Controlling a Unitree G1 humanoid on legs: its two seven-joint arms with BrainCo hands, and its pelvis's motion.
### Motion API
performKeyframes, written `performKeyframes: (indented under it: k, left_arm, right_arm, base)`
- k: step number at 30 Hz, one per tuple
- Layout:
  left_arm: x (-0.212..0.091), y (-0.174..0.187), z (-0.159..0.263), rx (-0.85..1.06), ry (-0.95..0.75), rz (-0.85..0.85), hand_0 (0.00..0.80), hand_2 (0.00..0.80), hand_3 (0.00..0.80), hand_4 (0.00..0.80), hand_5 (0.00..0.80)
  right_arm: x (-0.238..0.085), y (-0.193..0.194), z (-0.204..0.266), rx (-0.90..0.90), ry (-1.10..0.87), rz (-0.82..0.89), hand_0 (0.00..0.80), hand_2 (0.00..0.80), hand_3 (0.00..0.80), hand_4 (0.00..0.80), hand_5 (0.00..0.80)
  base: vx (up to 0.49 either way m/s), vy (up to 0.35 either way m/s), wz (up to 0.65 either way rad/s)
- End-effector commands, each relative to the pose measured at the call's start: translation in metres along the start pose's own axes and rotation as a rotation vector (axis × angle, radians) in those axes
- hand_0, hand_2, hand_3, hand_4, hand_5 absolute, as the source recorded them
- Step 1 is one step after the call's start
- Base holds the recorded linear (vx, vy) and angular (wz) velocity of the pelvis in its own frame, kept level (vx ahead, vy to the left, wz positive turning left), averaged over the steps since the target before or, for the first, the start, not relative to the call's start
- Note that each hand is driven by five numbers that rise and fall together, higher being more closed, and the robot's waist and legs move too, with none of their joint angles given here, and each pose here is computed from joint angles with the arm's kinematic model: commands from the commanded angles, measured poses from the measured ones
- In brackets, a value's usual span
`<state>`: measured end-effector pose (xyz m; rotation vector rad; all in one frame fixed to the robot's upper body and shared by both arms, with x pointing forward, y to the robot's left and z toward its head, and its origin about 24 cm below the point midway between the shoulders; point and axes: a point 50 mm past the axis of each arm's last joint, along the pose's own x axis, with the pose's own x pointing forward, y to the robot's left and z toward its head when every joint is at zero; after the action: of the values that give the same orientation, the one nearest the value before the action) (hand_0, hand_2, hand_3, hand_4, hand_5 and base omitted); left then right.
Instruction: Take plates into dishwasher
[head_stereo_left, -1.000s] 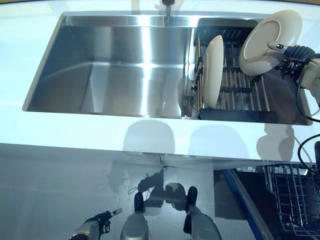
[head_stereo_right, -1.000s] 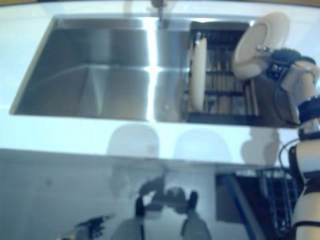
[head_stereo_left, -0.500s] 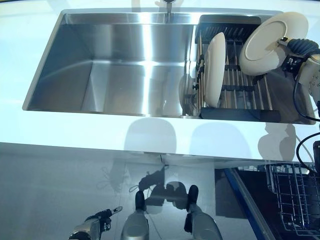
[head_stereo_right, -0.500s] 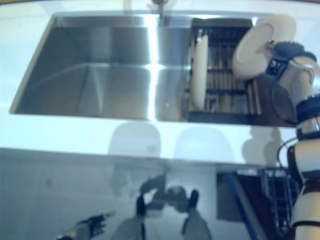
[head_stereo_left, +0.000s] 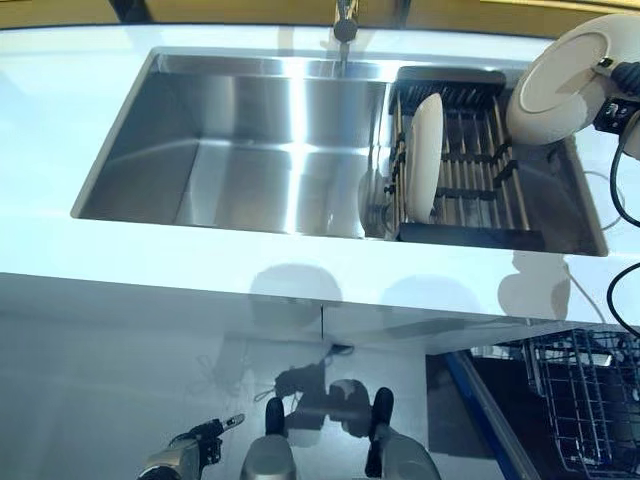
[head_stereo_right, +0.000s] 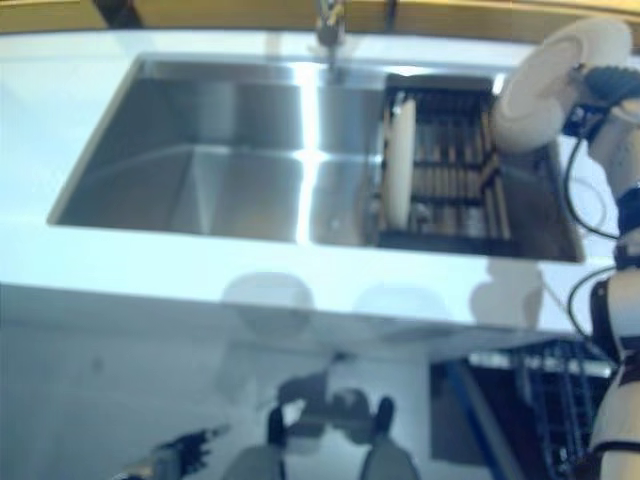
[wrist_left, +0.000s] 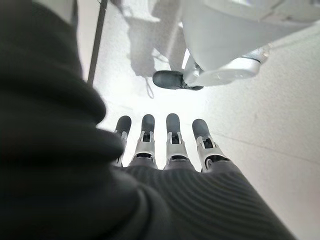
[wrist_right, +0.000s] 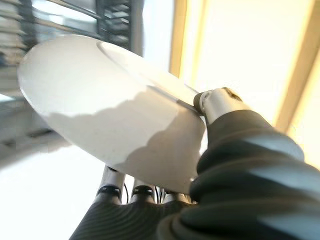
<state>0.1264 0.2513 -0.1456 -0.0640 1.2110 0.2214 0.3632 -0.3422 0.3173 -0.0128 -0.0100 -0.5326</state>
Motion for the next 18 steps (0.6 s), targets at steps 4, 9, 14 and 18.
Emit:
performKeyframes:
  k: [4, 9, 14, 18]
  left_arm:
    - [-0.005, 0.032, -0.024, 0.125, 0.078, 0.088, 0.000, 0.000, 0.000, 0.000, 0.000]
    - [-0.006, 0.036, -0.029, 0.148, 0.095, 0.088, 0.000, 0.000, 0.000, 0.000, 0.000]
    - [-0.007, 0.038, -0.031, 0.181, 0.105, 0.085, 0.000, 0.000, 0.000, 0.000, 0.000]
    - [-0.008, 0.039, -0.033, 0.212, 0.105, 0.074, 0.000, 0.000, 0.000, 0.000, 0.000]
  right_arm:
    - [-0.014, -0.024, 0.060, -0.123, -0.221, -0.057, 0.800, 0.800, 0.800, 0.800, 0.800]
    - [-0.020, -0.032, 0.070, -0.297, -0.241, -0.056, 0.800, 0.800, 0.800, 0.800, 0.800]
    - [-0.026, -0.038, 0.076, -0.465, -0.272, -0.039, 0.800, 0.800, 0.800, 0.800, 0.800]
    - [-0.031, -0.043, 0.075, -0.576, -0.263, -0.002, 0.800, 0.800, 0.800, 0.800, 0.800]
  base:
    - [0.032, 0.029, -0.06]
    - [0.052, 0.057, -0.09]
    - [0.014, 0.014, -0.21]
    - [-0.025, -0.006, -0.33]
